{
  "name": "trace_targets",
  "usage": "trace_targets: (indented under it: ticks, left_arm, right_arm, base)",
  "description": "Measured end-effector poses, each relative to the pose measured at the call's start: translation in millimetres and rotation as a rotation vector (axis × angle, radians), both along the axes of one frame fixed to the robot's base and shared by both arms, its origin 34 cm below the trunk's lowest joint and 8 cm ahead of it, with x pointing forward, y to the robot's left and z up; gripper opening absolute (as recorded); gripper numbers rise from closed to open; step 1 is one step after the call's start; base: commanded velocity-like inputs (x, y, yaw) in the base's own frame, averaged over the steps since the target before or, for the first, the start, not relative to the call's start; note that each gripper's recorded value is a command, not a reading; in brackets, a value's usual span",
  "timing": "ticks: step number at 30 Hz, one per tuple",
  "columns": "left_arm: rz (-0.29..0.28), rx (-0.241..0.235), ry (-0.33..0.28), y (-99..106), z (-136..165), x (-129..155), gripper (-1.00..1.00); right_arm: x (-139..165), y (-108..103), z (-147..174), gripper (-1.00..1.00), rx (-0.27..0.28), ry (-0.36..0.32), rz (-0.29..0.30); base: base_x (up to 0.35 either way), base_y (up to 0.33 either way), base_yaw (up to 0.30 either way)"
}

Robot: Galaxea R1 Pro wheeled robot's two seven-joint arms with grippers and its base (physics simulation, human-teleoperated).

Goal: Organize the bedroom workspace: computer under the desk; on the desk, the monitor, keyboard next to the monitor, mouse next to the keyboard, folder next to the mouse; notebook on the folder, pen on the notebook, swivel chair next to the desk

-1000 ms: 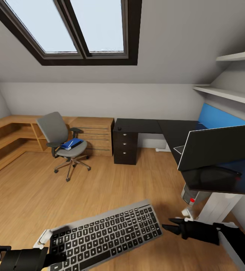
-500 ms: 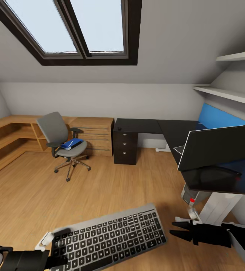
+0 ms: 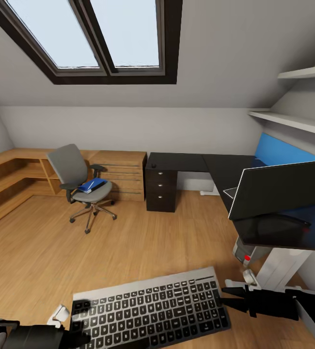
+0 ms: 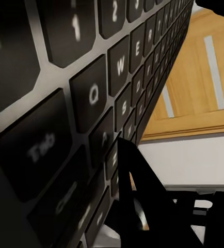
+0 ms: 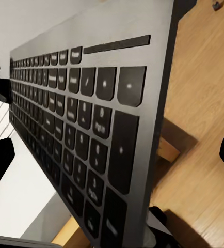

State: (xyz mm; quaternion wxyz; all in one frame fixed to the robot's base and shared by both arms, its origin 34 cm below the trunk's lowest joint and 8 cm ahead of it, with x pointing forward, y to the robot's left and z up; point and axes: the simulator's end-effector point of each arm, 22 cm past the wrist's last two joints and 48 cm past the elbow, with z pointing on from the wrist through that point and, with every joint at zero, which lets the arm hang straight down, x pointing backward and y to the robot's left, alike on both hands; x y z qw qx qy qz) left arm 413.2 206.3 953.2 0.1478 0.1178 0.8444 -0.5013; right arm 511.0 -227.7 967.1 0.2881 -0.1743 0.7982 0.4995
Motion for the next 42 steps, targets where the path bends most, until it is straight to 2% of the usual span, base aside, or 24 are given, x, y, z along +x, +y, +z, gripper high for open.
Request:
trace_targets:
  ticks: [8, 17, 42]
  left_arm:
    - [-0.015, 0.005, -0.009, 0, -1, -2, -1.00]
    - [-0.015, -0.011, -0.010, -7, 0, -2, -1.00]
    - [-0.015, -0.020, -0.013, -10, 1, -2, -1.00]
  right_arm:
    - [0, 0, -1, 1.00, 0.001, 0.002, -0.001]
    - [0, 0, -1, 1.00, 0.000, 0.002, -0.001]
    - [-3, 2, -7, 1.00, 0.000, 0.019, 0.000]
  base:
    - [0.000, 0.000, 0.000]
    - [0.000, 0.000, 0.000]
    - [0.000, 0.000, 0.000]
